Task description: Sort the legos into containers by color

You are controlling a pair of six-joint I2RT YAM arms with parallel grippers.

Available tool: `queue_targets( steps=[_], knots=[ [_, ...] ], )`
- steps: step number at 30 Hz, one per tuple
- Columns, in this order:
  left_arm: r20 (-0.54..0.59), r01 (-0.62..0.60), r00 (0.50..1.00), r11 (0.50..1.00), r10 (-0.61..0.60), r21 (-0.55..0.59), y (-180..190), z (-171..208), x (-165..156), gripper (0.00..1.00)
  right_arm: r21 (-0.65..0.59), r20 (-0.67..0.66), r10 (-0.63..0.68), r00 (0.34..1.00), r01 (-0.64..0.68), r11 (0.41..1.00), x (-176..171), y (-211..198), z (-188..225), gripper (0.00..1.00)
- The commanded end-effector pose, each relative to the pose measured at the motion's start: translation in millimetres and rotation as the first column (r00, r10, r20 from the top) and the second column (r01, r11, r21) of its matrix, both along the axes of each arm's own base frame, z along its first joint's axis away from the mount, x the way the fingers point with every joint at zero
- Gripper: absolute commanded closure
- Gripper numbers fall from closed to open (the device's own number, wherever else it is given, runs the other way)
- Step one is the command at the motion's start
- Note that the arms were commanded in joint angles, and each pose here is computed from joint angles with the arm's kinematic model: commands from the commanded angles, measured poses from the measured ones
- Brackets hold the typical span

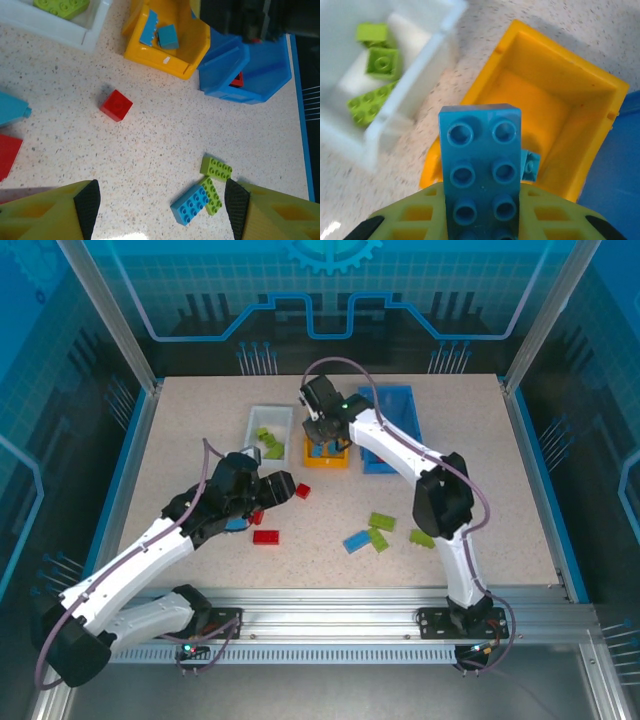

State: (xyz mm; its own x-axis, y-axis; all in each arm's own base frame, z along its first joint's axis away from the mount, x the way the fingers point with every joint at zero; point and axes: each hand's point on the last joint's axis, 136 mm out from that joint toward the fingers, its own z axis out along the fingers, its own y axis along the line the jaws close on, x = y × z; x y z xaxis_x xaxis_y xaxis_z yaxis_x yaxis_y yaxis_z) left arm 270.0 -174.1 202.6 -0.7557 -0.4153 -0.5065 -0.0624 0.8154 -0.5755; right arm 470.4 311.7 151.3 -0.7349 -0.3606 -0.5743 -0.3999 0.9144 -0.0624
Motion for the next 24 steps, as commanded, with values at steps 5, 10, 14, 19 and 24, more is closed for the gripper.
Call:
queue_targets(
  steps=[5,10,14,19,24],
  knots=[
    [0.072,0.018,0.997,1.0,-0.018,0.012,-4.8,18.1,9.4,0.29,0.049,-0.156,-0.145,0.977,0.154,0.987,33.2,-15.6,-47.1,0.71],
    [0.025,0.008,1.0,0.999,-0.009,0.053,2.3,0.5,3.0,0.29,0.035,-0.195,-0.154,0.969,0.163,0.986,37.7,-15.1,-61.3,0.54],
    [-0.021,0.009,1.0,0.995,-0.007,0.097,9.9,-12.6,-5.1,0.28,0.065,-0.155,-0.127,0.98,0.138,0.988,32.6,-8.9,-42.2,0.47],
    [-0.049,0.022,0.999,0.99,-0.015,0.138,17.1,-22.9,-14.2,0.29,0.121,-0.057,-0.098,0.994,0.104,0.987,24.0,-3.4,10.5,0.48],
    [-0.097,0.07,0.994,0.982,-0.053,0.176,17.1,-35.8,-21.2,0.29,0.184,0.057,-0.077,0.995,0.065,0.981,1.6,-0.1,75.2,0.53]
  ],
)
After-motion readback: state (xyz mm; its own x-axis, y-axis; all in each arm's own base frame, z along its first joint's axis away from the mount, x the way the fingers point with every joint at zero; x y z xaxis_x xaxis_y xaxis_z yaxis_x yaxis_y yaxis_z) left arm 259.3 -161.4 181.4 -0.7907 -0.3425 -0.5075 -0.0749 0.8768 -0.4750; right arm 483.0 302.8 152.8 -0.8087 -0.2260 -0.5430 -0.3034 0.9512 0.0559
